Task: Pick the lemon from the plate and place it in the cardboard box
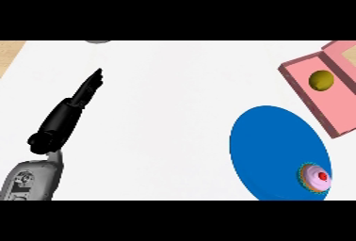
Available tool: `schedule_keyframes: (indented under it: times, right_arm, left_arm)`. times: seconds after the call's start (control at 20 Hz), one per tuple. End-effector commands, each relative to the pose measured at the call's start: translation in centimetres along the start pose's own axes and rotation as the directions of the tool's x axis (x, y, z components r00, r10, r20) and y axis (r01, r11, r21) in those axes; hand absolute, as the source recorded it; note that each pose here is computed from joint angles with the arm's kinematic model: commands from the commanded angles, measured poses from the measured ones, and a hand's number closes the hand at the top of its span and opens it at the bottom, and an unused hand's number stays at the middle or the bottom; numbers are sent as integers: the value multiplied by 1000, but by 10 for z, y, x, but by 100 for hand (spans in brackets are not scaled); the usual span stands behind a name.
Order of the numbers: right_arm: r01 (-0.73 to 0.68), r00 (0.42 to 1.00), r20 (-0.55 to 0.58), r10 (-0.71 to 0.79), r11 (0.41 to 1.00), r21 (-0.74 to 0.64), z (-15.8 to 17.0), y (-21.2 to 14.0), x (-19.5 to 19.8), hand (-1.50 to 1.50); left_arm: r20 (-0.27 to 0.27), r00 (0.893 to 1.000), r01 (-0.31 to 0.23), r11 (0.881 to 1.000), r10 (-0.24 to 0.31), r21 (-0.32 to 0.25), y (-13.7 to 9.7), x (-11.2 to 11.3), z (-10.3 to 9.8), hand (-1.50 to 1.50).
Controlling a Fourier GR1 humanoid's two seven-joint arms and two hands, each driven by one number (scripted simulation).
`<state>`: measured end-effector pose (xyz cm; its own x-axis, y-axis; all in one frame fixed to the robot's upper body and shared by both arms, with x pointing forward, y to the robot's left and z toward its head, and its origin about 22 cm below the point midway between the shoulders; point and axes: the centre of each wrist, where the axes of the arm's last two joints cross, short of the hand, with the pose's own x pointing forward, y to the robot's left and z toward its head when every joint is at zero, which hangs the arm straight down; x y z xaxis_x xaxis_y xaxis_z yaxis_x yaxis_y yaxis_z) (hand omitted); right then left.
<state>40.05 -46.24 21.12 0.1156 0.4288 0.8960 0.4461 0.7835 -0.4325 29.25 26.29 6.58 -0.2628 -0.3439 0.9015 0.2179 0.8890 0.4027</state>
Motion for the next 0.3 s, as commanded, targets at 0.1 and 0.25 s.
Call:
schedule_keyframes:
  times: [0.1, 0.25]
  right_arm:
    - [273, 959, -24, -283, 943, -189, 8, -38, -24, -150]
    - [269, 961, 3, -278, 928, -258, 21, -70, -52, -150]
  left_arm:
    - [14, 1000, 0, 1000, -1, 14, 6, -8, 0, 0]
    - [21, 1000, -15, 1000, 15, -9, 4, -4, -3, 0]
